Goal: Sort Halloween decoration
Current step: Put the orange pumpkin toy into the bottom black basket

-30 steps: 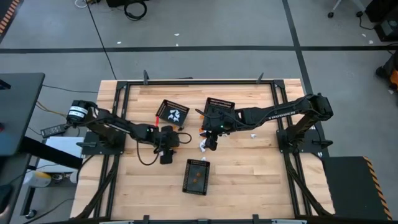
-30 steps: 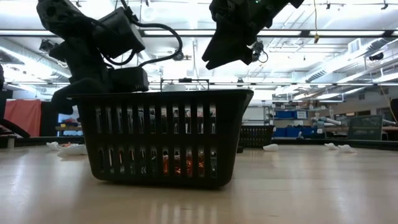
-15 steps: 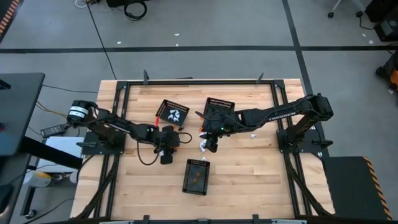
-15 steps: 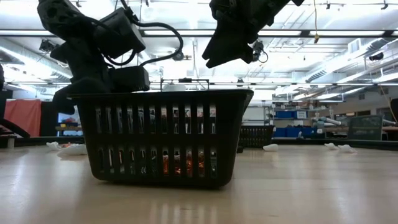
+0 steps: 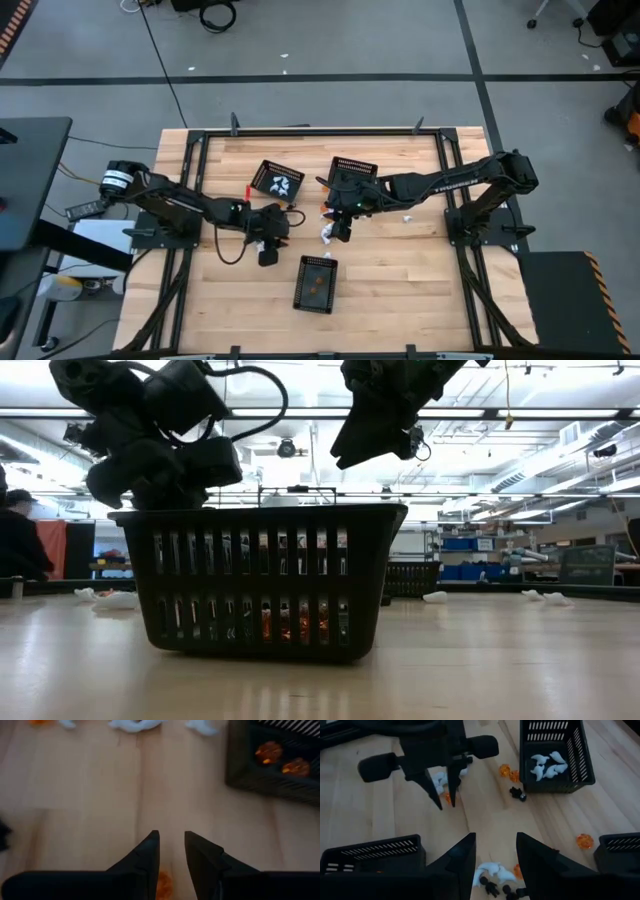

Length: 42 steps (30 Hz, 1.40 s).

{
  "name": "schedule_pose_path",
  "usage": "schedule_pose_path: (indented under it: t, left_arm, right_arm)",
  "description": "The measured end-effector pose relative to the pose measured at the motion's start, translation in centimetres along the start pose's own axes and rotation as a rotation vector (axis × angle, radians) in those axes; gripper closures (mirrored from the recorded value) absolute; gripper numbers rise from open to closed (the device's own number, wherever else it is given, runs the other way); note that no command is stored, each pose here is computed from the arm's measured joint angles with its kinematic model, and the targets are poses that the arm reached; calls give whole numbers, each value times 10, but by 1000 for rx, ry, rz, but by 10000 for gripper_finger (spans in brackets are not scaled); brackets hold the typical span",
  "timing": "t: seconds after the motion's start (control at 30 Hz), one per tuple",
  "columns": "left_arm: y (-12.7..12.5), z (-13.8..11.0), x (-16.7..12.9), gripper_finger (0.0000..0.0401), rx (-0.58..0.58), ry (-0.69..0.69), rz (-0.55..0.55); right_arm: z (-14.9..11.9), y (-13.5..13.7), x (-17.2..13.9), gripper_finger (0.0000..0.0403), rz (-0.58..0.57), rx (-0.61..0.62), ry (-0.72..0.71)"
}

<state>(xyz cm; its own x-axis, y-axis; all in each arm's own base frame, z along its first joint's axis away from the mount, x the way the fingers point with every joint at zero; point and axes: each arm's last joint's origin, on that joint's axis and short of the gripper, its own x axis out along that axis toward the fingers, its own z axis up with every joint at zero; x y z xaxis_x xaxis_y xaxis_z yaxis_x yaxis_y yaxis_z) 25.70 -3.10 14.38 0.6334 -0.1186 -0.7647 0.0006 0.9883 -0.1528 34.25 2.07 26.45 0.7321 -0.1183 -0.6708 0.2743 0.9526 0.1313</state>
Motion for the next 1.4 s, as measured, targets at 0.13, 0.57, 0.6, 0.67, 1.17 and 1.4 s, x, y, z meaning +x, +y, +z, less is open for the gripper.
schedule_pose_path:
  t: [0.13,0.57,0.6,0.67,1.17,1.4]
  left_arm:
    - [0,0,0,302,-6,0,-1]
    - [3,-8,0,221,126,81,48]
    - [3,-8,0,213,131,83,48]
    - [3,-9,0,201,148,89,49]
    - [5,-19,12,207,189,187,40]
    - [5,-22,12,207,190,222,36]
  right_arm:
    - [0,0,-1,257,2,3,-3]
    - [1,2,-1,257,8,19,-15]
    - [1,2,-1,257,8,20,-16]
    - [1,2,-1,257,9,26,-18]
    - [3,2,-1,257,8,41,-34]
    - [3,2,-1,257,4,41,-37]
